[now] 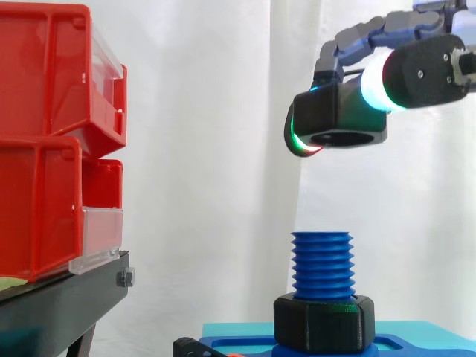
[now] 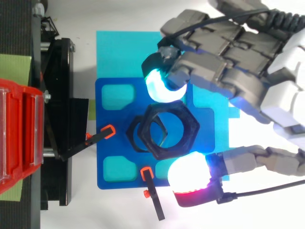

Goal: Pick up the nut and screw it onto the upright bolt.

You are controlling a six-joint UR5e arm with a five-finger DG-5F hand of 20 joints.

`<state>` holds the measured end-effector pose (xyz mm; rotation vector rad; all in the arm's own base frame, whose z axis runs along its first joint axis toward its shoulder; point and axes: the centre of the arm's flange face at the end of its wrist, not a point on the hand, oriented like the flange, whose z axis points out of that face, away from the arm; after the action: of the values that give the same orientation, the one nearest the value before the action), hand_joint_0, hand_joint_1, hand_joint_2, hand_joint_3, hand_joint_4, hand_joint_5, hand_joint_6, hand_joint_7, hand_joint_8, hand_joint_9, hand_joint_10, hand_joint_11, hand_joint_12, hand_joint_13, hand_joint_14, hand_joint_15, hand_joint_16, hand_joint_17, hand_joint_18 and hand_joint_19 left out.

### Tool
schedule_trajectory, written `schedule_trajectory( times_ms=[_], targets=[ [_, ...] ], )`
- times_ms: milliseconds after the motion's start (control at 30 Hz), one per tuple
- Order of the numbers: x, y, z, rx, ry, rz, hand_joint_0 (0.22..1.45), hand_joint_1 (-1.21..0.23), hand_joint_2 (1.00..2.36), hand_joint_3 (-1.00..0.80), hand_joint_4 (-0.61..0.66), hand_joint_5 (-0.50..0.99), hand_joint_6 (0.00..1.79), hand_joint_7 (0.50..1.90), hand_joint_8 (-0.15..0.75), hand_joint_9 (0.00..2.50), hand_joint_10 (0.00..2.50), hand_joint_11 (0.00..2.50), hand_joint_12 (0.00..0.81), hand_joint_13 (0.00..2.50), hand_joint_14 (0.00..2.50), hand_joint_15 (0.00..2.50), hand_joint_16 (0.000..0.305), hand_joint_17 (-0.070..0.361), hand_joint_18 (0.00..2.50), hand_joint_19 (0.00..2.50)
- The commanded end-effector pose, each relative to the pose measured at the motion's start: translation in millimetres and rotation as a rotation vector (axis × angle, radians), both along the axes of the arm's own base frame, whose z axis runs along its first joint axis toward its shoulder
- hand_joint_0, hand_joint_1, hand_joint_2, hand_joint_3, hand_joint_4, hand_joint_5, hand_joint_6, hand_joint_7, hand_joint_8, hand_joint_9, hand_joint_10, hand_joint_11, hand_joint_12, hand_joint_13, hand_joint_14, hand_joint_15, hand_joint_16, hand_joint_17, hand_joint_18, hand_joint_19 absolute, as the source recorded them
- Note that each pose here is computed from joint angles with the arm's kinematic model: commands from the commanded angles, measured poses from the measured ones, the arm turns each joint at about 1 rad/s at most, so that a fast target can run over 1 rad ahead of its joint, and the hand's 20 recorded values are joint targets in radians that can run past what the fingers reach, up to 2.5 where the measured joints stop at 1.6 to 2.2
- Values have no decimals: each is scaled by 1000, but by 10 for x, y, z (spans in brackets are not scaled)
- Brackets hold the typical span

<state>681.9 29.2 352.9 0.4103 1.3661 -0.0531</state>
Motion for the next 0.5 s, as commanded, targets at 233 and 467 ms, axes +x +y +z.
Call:
schedule_trajectory(
  times_ms=[233, 467],
  targets=[
    [39, 2, -77, -21, 8, 17, 537, -559, 1000, -500, 270, -160, 596, 1130, 278, 572, 0, 0, 282, 577, 0, 0, 27, 60, 305, 0],
    [89, 20, -267, -28, 33, 19, 537, -558, 1000, -500, 274, -161, 598, 1131, 277, 578, 0, 0, 283, 585, 0, 0, 27, 61, 312, 0]
  ],
)
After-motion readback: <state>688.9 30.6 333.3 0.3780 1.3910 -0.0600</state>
